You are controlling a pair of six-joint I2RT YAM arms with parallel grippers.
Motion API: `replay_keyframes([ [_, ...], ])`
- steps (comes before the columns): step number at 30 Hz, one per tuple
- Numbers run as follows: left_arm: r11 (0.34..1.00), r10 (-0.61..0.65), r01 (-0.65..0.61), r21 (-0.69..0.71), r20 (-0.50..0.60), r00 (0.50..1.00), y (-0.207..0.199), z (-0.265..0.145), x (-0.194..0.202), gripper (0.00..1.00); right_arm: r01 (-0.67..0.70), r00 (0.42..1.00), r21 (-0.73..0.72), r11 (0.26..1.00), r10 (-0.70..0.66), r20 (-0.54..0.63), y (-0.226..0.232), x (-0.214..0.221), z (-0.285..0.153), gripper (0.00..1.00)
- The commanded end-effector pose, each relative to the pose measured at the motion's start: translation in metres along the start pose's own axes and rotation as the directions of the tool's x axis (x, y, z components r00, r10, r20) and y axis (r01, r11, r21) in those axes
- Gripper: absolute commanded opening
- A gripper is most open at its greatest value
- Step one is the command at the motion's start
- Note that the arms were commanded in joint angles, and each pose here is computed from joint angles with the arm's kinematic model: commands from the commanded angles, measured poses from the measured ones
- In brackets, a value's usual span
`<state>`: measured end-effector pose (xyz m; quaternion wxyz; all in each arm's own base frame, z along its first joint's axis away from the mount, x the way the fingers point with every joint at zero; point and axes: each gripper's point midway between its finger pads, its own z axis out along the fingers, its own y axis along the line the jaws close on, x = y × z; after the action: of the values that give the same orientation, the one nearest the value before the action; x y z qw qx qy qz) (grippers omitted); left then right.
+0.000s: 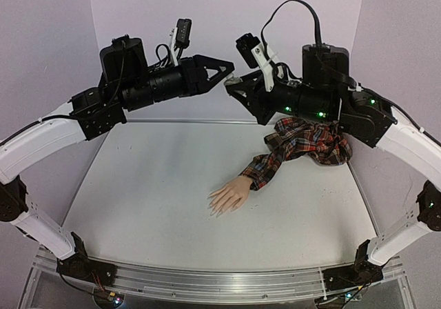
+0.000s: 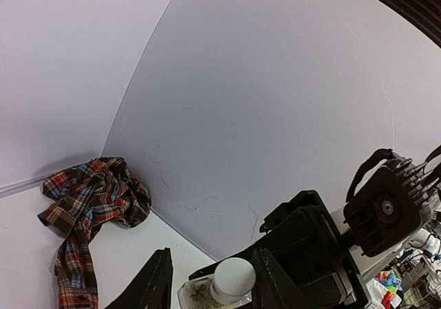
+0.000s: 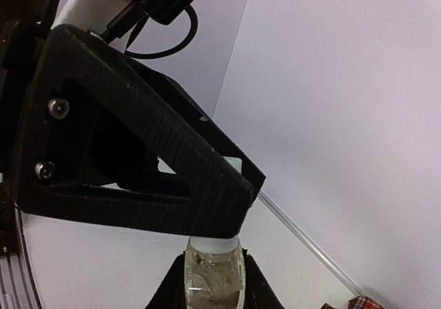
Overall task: Paint the nails
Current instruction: Screw the nail polish bottle cap onto the nail polish bottle.
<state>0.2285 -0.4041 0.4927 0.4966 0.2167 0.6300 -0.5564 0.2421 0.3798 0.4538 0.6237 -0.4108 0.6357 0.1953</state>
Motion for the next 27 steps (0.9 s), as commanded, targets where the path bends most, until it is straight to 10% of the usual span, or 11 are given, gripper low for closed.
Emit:
replay_keyframes([
  [1,0.998,0.018,-0.022,0.057,0.077,0.997,-0.021,-0.004,-0.03,0.39,-0.006,0.998,0.03,1.0,0.004,0.066,-0.008,-0.025,-0.009,0.0],
  [18,0.994,0.017,-0.019,0.107,0.015,1.0,-0.025,0.001,-0.013,0.04,-0.02,0.998,0.027,0.999,0.019,0.059,-0.007,-0.022,-0.007,0.0],
  [27,0.87,0.137,0.001,0.493,-0.243,0.96,-0.068,-0.01,0.066,0.0,-0.081,0.987,-0.179,0.981,0.103,0.12,0.027,-0.021,-0.026,0.0],
])
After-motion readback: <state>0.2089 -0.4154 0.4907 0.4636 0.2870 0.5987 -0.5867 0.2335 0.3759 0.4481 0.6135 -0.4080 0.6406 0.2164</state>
